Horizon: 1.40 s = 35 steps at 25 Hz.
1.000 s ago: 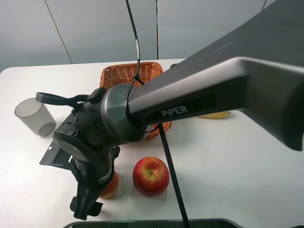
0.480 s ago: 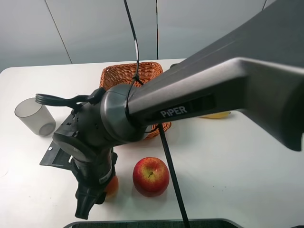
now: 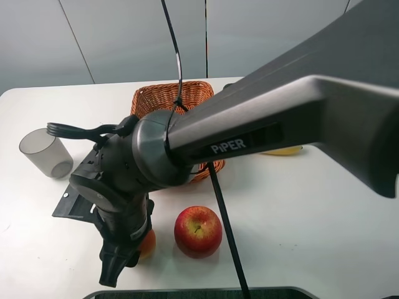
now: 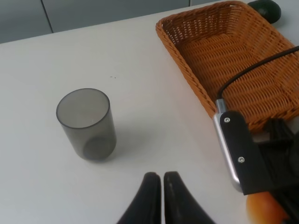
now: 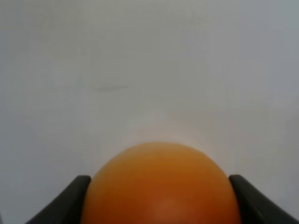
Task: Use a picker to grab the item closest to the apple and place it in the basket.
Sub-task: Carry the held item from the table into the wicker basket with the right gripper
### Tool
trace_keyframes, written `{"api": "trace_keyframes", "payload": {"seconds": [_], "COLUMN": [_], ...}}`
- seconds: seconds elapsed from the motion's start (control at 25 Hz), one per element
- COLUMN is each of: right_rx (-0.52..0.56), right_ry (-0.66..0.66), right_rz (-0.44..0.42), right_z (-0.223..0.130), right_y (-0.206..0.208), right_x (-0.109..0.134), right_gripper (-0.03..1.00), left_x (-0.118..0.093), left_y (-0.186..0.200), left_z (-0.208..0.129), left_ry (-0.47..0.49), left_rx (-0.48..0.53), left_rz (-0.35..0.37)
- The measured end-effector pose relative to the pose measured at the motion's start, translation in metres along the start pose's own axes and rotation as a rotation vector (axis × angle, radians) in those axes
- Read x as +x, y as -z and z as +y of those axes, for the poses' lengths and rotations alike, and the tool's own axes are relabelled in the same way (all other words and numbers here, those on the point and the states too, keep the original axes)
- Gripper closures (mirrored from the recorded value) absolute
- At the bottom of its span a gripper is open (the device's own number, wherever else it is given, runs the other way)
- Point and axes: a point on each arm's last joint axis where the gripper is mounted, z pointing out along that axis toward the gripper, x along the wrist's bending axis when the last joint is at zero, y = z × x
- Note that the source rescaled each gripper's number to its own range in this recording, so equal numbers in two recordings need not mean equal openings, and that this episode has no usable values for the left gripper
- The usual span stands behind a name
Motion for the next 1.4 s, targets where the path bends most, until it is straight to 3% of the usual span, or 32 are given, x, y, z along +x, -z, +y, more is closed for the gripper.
{"api": "trace_keyframes", "payload": {"seconds": [0.56,1.08,1.4], "right_rx": [-0.016,-0.247,-0.335], "right_ry": [-0.01,-0.125,-0.279], "right_rz": [-0.002,0.0,-0.022], "right_z": [0.005,0.005,-0.016], "right_y": [0.011,0.14,0.187], "right_x": [-0.001,-0.006,-0.054], "right_gripper": [0.97,0.97,0.97], "left_x": [0.0,0.0,0.0], "left_y": [0.0,0.0,0.0], "left_z": [0.0,0.0,0.0], "left_ry": [0.0,0.0,0.0], "left_rx": [0.0,0.0,0.0], "left_rz": [0.0,0.0,0.0]}}
